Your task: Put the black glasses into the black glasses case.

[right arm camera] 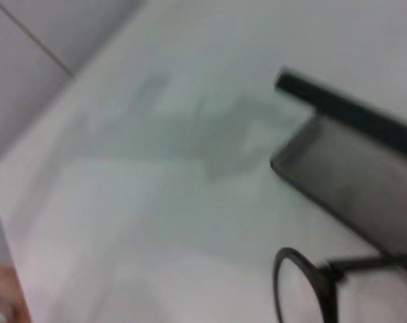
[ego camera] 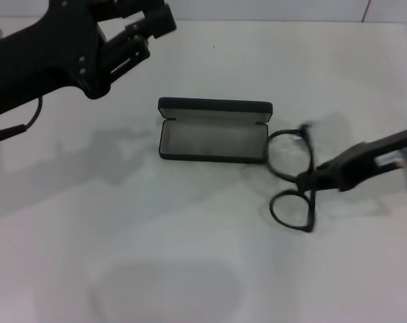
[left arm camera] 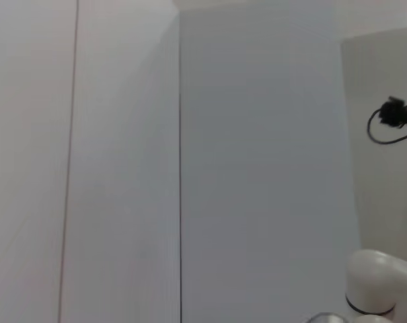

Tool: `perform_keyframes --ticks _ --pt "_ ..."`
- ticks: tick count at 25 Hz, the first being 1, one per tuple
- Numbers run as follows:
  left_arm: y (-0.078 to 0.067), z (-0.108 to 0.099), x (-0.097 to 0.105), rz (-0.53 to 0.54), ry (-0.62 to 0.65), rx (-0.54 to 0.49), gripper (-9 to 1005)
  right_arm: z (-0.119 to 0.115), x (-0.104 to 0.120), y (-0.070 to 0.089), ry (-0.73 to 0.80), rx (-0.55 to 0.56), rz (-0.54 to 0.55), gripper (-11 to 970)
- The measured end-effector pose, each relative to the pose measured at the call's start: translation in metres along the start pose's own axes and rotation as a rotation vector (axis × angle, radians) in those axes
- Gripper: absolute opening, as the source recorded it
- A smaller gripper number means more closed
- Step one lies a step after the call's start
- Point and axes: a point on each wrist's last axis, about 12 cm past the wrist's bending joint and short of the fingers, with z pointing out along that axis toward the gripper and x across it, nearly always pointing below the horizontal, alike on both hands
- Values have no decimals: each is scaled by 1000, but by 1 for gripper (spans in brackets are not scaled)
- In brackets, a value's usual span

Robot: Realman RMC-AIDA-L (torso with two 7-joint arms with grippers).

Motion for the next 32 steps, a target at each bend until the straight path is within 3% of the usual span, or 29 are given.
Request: perform_keyframes --ticks 4,11,19,32 --pt "-1 -1 -2 -31 -23 9 301 -29 13 2 -79 -60 -39 62" --pt "6 20 -1 -115 -58 84 161 -58 41 17 -240 -258 -294 28" --pt "7 42 1 -162 -68 166 162 -47 50 28 -290 -360 -533 20" --pt "3 59 17 -230 17 243 157 -29 38 43 -388 -448 -818 21"
